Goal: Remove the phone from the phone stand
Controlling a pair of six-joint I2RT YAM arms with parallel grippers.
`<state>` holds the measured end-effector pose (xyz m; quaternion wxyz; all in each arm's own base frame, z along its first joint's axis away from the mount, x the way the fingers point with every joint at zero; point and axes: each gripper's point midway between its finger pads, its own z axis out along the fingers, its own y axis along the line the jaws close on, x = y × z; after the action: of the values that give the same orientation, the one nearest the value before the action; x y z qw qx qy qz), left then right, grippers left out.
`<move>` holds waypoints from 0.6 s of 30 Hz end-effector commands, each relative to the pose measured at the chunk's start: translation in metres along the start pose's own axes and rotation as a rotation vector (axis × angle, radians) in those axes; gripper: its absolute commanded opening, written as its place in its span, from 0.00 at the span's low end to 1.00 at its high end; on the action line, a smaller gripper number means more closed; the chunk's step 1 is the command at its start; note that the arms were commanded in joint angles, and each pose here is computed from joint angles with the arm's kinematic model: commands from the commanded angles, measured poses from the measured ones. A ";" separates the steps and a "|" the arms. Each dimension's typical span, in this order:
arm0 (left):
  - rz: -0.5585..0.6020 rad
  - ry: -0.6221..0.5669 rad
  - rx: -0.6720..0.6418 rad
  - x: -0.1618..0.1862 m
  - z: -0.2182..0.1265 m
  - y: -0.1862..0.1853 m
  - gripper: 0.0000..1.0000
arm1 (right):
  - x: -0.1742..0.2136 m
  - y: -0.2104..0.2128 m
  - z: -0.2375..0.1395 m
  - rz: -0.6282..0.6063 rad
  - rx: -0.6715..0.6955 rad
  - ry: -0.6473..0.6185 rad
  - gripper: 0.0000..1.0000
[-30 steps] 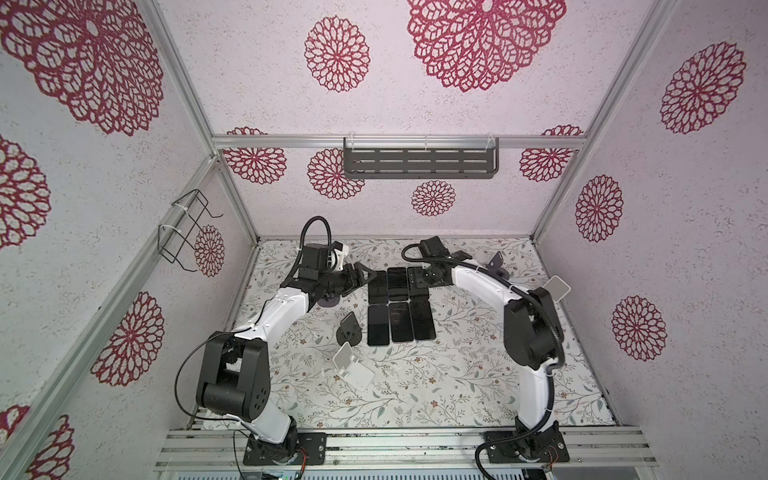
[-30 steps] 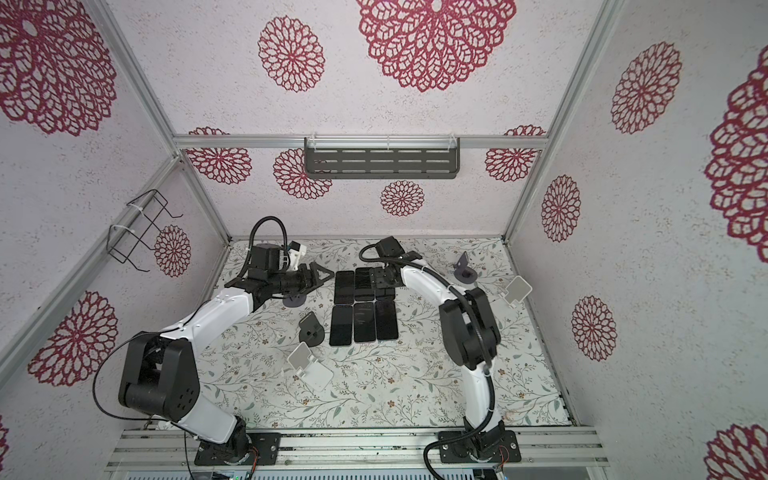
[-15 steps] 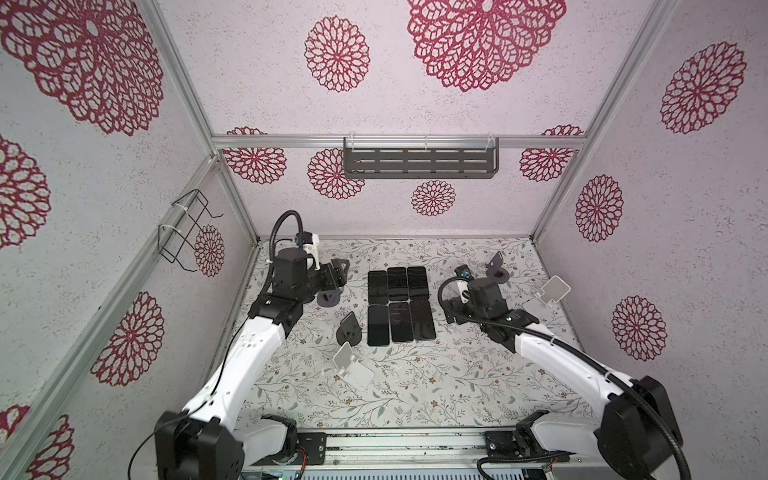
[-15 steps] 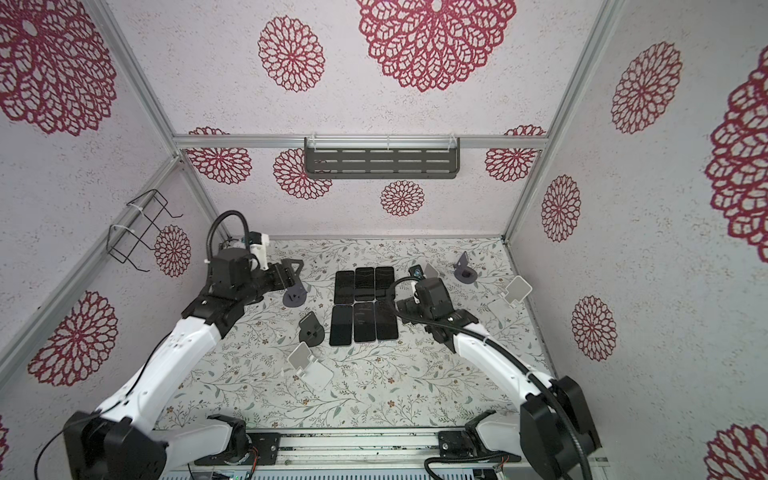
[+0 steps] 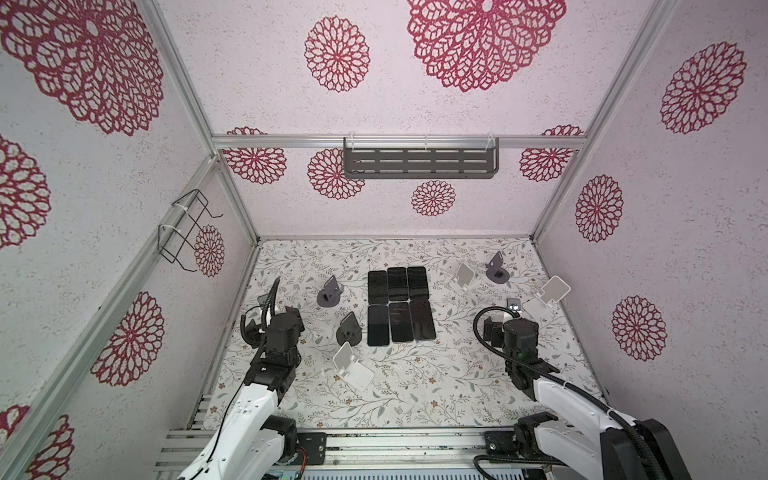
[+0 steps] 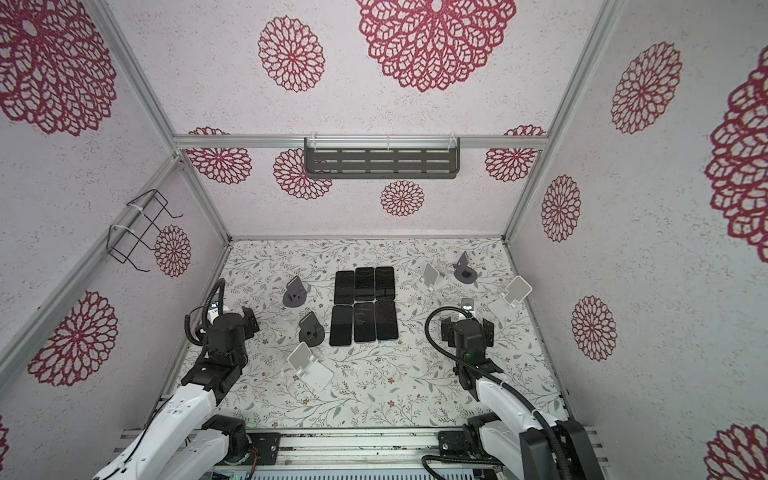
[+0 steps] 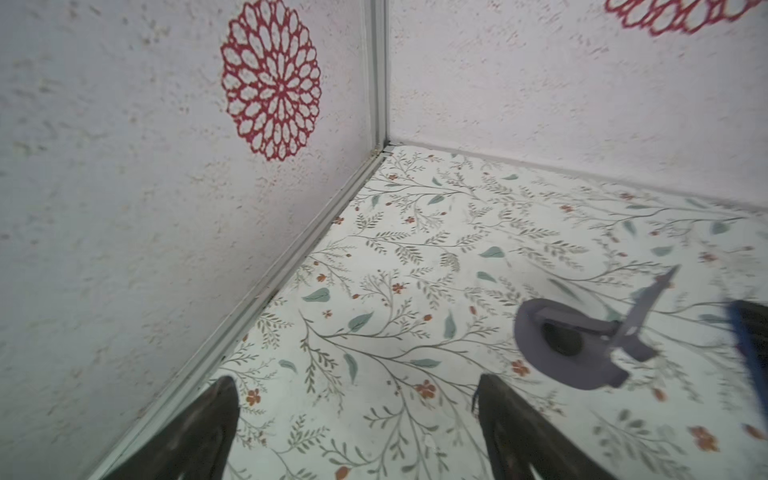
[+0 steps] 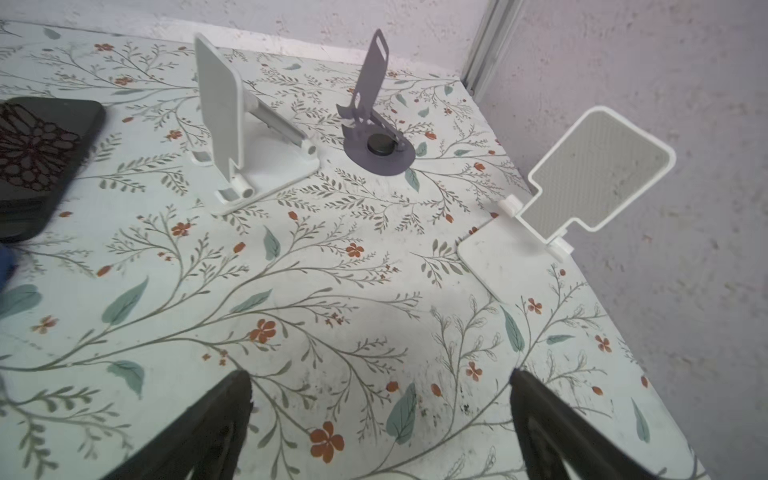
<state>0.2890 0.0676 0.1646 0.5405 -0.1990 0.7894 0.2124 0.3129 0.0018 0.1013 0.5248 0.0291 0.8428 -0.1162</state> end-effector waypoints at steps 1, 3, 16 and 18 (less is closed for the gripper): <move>-0.031 -0.104 -0.104 -0.017 0.012 0.016 0.95 | -0.037 -0.007 0.003 0.073 0.022 -0.177 0.99; -0.027 -0.096 -0.083 -0.010 0.024 0.012 0.95 | -0.036 -0.008 0.006 0.063 0.028 -0.203 0.99; -0.018 -0.145 0.002 -0.017 0.079 -0.013 0.95 | -0.051 -0.006 0.037 0.049 0.028 -0.295 0.99; -0.016 -0.135 0.012 -0.016 0.080 -0.014 0.96 | -0.048 -0.010 0.039 0.068 0.037 -0.295 0.99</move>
<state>0.3511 0.1026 0.1290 0.5573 -0.1925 0.7736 0.2322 0.3573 -0.0115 0.1028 0.5994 0.0327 0.7884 -0.1342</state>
